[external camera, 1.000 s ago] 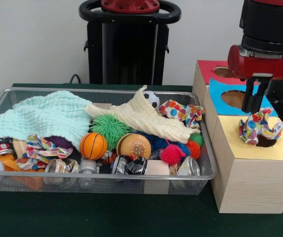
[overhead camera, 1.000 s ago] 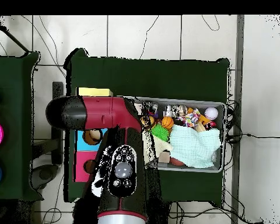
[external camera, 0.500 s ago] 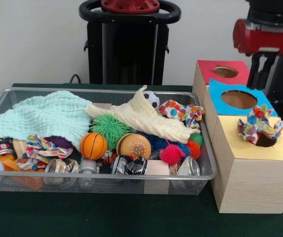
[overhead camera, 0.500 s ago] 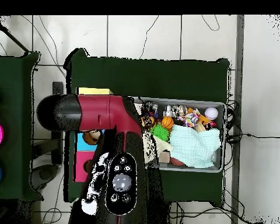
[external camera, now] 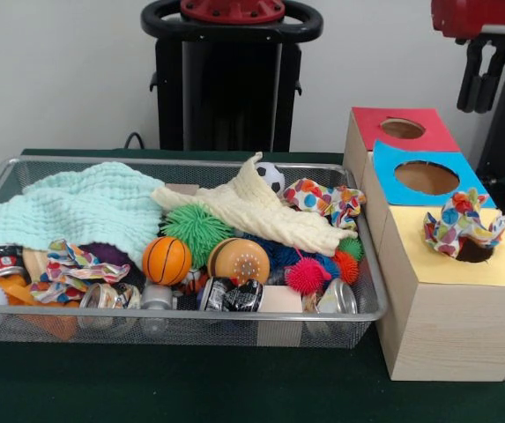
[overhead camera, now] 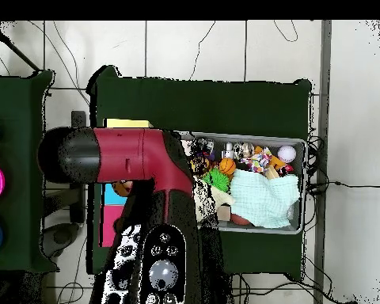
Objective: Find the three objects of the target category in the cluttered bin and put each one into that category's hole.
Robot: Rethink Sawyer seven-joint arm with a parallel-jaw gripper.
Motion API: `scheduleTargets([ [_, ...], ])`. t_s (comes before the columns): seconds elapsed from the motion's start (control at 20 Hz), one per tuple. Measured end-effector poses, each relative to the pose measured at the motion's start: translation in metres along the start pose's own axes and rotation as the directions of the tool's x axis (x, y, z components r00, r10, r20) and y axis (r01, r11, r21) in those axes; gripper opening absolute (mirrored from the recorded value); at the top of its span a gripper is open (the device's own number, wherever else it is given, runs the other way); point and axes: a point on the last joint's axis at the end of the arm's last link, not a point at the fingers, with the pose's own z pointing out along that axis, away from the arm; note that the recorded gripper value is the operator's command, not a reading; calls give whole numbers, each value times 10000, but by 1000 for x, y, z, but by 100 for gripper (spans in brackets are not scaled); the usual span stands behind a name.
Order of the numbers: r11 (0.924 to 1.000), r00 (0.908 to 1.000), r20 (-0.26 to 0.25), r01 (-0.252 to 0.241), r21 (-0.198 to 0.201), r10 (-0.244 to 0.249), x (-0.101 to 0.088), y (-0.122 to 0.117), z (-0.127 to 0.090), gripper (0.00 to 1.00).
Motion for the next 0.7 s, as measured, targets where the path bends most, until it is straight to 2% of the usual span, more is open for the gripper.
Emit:
scheduleTargets([
  [0.7, 9999, 9999, 158, -1, 153, -1, -1, -6, 52, 0],
])
